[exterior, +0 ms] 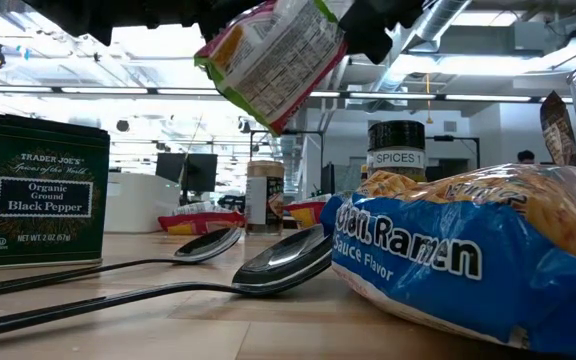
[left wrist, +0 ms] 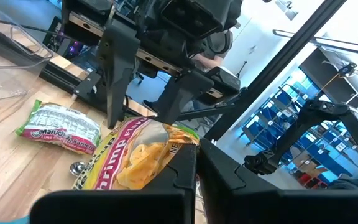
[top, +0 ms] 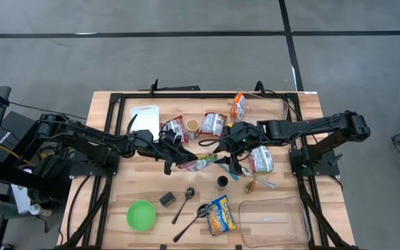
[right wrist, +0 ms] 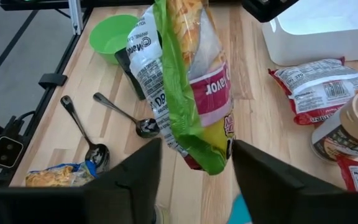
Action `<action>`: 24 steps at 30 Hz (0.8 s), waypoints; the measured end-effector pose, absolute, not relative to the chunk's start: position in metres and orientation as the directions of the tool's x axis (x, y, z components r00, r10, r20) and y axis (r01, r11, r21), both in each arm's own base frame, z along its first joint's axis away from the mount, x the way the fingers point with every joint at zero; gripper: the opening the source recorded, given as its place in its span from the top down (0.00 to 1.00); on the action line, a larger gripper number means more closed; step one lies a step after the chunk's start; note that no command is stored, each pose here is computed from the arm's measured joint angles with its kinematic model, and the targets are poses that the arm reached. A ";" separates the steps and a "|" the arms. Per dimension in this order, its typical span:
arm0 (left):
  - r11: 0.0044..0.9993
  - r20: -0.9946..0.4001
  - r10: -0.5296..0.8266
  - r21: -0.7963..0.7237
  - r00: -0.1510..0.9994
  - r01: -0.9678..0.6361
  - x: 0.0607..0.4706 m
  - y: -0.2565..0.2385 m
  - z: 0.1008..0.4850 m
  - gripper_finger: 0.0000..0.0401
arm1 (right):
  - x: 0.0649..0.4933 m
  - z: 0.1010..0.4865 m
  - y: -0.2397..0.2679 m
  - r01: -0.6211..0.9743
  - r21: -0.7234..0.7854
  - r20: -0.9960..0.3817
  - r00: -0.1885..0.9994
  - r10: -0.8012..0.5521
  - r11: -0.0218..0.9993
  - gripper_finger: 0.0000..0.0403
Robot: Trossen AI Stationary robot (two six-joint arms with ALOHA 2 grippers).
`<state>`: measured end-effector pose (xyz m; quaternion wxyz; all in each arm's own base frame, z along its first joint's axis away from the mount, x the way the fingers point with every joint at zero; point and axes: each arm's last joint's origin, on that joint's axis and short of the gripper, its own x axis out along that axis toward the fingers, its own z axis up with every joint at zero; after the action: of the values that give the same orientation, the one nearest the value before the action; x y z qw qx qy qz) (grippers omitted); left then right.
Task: Pick & Place Food Item
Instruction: Put the left green noodle pack into the top transparent bin
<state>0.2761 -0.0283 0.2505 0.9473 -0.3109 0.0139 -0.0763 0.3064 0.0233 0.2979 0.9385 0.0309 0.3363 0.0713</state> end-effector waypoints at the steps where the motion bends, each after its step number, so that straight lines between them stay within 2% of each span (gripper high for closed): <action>1: 0.795 0.021 -0.153 -0.591 0.988 0.136 0.276 -0.028 0.251 0.99 | 0.306 0.298 0.023 -0.113 0.106 -0.627 0.764 0.155 0.988 0.60; 6: 0.796 0.021 -0.149 -0.591 0.989 0.133 0.276 -0.028 0.251 0.99 | 0.306 0.298 0.023 -0.112 0.106 -0.627 0.764 0.154 0.988 0.76; 10: 0.796 0.021 -0.149 -0.591 0.989 0.132 0.276 -0.028 0.251 0.99 | 0.306 0.298 0.023 -0.113 0.106 -0.627 0.764 0.155 0.988 0.86; 19: 0.796 0.020 -0.149 -0.591 0.989 0.132 0.276 -0.028 0.250 0.98 | 0.306 0.298 0.023 -0.113 0.106 -0.626 0.764 0.155 0.988 0.99; 24: 0.795 0.020 -0.158 -0.591 0.987 0.139 0.276 -0.029 0.250 0.92 | 0.306 0.298 0.023 -0.106 0.115 -0.627 0.763 0.155 0.988 0.99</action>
<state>0.2761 -0.0285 0.2504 0.9471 -0.3108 0.0150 -0.0785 0.3064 0.0232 0.2979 0.9383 0.0362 0.3369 0.0696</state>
